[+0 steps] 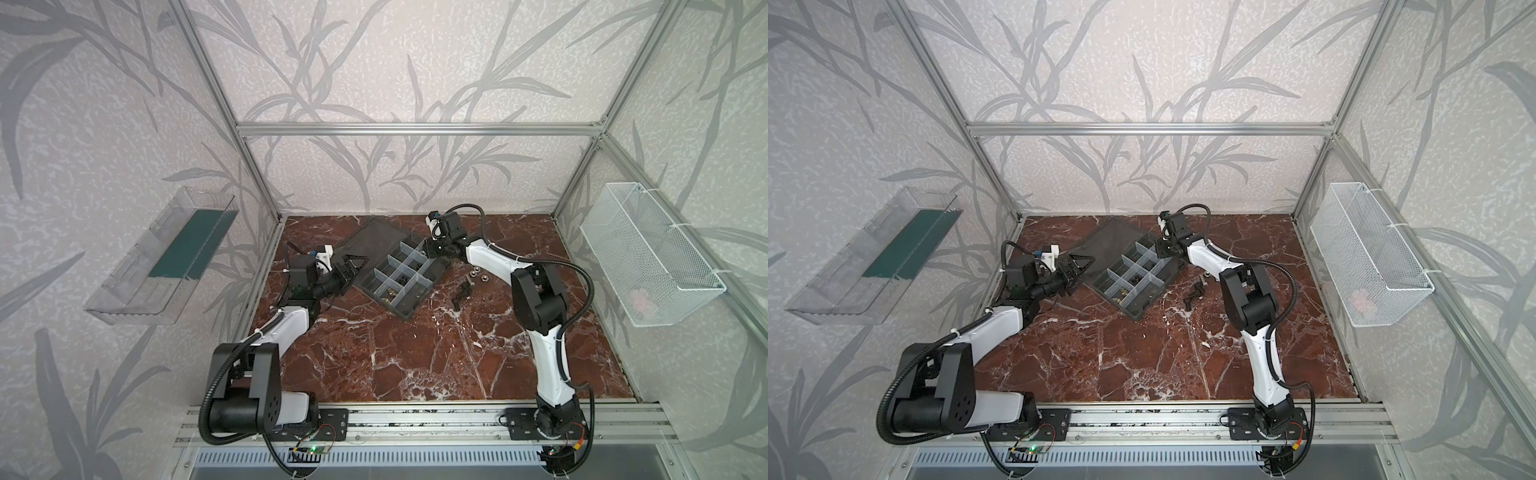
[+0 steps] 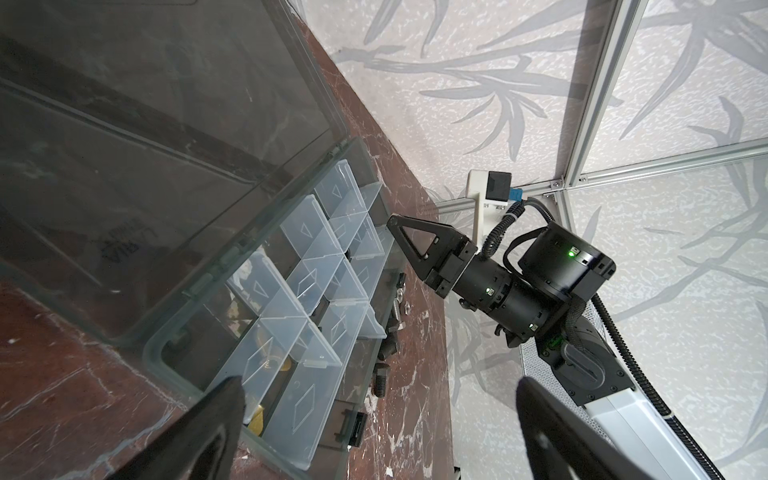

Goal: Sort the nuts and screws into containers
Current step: 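Open the right gripper to drop the silver hex nut in, then move the right gripper back over the hardware pile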

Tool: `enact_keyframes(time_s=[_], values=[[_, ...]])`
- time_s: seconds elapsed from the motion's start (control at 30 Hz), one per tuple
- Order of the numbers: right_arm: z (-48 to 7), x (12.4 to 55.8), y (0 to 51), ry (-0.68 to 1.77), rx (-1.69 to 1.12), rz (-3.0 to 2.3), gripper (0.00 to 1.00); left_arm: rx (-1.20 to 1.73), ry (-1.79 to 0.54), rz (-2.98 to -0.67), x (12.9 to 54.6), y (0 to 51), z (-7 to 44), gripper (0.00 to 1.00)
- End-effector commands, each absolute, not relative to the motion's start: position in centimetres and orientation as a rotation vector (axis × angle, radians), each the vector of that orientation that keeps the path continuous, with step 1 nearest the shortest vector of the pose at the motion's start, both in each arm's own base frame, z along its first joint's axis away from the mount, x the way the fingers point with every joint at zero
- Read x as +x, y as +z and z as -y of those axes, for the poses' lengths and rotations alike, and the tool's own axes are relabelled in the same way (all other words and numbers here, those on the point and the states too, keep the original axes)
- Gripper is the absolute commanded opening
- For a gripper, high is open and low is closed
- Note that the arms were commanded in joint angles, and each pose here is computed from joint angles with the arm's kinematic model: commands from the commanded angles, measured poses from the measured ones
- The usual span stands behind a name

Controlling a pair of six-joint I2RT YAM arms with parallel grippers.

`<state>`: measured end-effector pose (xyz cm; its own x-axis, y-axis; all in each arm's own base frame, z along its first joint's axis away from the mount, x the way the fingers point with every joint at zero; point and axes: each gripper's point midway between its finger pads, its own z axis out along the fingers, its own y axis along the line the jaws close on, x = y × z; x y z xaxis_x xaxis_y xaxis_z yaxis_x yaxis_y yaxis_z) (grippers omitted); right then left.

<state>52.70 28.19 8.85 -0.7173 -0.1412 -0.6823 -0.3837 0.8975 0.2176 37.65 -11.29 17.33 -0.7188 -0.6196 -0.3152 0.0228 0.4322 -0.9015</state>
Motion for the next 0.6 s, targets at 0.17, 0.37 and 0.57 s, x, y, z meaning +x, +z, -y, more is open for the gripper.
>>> enact_keyframes(time_s=[0.17, 0.37, 0.57], values=[[-28.3, 52.7, 8.7, 0.445, -0.402, -2.372, 0.43, -0.477, -1.33, -2.041, 37.2, 17.3, 11.7, 0.99], [-27.6, 52.0, 11.5, 0.422, -0.42, -2.336, 0.49, -0.476, -1.337, -2.035, 37.3, 17.2, 11.7, 0.99], [-23.6, 50.6, 14.6, 0.298, -0.318, -2.385, 0.5, -0.467, -1.343, -2.03, 37.4, 17.6, 11.8, 0.99]])
